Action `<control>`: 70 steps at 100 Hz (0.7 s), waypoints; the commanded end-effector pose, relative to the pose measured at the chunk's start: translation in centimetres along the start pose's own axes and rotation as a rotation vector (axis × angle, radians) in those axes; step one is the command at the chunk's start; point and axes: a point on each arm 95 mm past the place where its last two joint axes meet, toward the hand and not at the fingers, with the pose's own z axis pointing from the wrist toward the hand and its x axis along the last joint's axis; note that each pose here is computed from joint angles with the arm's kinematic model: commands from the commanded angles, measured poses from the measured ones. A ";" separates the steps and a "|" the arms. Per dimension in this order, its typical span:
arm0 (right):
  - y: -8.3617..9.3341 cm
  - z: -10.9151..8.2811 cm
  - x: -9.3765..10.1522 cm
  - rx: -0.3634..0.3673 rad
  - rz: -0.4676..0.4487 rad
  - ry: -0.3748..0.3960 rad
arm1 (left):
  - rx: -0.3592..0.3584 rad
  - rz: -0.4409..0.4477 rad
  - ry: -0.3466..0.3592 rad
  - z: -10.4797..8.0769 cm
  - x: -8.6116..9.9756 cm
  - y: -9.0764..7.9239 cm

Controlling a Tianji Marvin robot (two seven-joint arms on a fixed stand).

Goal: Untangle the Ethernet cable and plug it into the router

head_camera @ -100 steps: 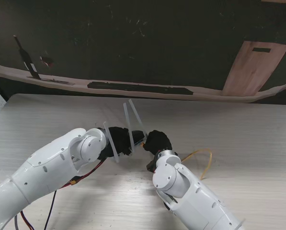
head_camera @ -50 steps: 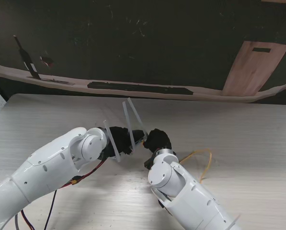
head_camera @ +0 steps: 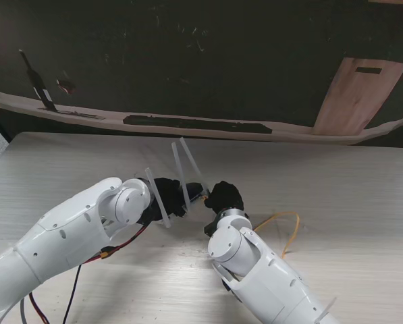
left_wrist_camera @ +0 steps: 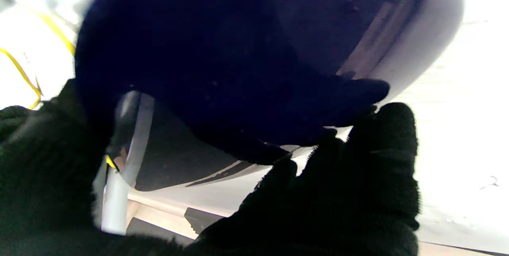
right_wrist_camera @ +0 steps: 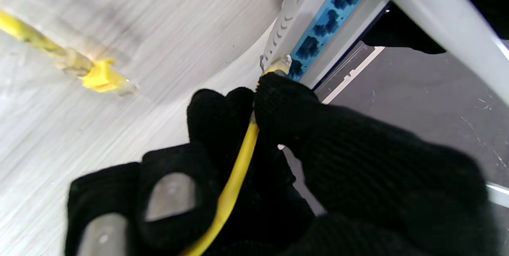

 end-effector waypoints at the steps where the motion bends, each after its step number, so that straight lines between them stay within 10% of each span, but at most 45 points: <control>1: -0.8 -0.6 0.6 0.035 0.024 0.017 | -0.136 -0.023 -0.006 0.6 0.0 4.7; 70: -0.7 -0.8 0.6 0.028 0.047 0.005 | -0.125 -0.009 -0.021 0.6 0.0 5.0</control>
